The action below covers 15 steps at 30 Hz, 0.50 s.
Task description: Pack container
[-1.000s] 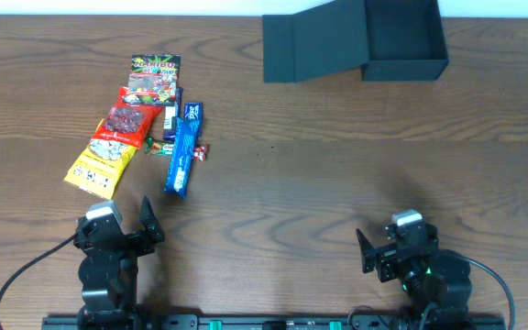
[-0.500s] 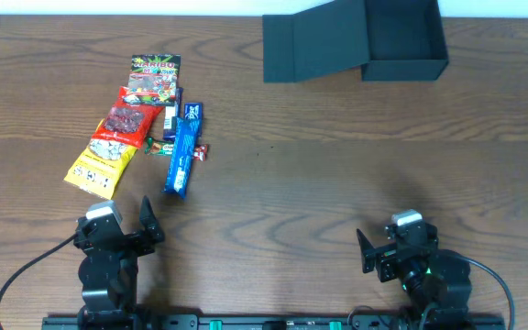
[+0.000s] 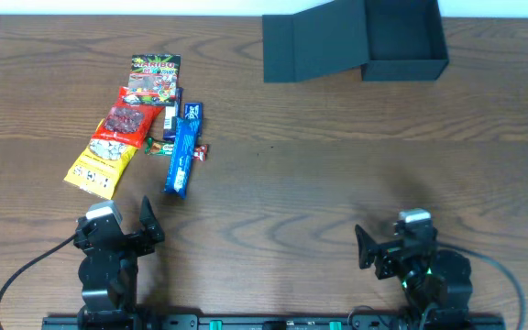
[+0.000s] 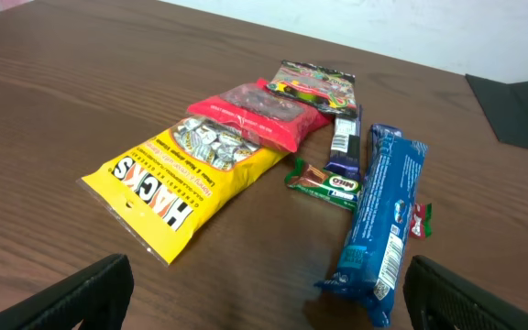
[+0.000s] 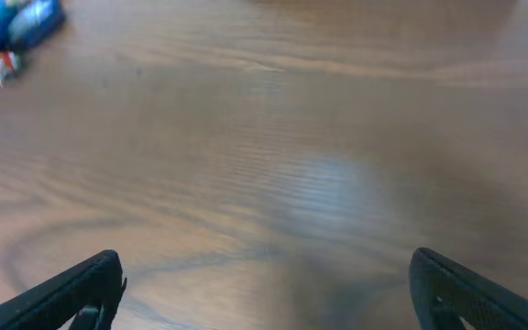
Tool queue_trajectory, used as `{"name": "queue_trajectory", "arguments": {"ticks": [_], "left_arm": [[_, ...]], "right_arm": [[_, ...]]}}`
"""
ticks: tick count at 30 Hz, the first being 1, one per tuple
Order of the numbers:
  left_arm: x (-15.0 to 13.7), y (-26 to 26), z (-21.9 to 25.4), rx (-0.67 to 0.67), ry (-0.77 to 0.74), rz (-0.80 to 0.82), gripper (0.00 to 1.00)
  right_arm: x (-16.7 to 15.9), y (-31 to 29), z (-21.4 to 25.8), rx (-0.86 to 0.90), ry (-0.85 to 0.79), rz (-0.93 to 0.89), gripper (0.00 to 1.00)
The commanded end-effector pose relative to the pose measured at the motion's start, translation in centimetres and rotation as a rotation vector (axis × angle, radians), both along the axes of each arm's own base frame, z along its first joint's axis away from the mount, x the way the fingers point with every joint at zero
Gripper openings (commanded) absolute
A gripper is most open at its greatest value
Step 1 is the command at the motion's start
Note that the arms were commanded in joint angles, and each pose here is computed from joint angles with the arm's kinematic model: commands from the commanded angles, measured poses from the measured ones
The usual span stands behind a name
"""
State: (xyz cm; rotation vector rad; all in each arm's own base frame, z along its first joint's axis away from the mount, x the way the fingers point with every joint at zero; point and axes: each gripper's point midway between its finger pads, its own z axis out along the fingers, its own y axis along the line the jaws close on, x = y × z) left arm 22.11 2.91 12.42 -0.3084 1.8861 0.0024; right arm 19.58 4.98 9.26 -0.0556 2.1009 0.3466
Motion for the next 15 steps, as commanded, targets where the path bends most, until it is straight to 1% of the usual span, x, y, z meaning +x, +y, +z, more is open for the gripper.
{"name": "queue_trajectory", "arguments": {"ticks": [1,3,7,10,12,15], "left_arm": [[0.0,0.0,-0.9,0.004,0.016,-0.002,0.95],[0.0,0.0,-0.9,0.004,0.016,-0.002,0.95],[0.0,0.0,-0.9,0.004,0.016,-0.002,0.95],[0.0,0.0,-0.9,0.004,0.017,-0.002,0.95],[0.0,0.0,-0.9,0.004,0.017,-0.002,0.95],[0.0,0.0,-0.9,0.004,0.017,-0.002,0.95]], "right_arm": [[-0.2,0.8,0.2,0.369,0.114,-0.161,0.99],[-0.6,2.0,0.5,0.577,0.201,-0.197,0.99],[-0.6,2.2,0.6,0.743,0.265,-0.285,0.99],[-0.1,2.4,1.8,0.740,0.213,-0.243,0.99],[0.3,2.9,3.1,0.655,0.123,-0.141,0.99],[0.8,3.1,3.9,0.652,0.098,-0.115,0.99]]}}
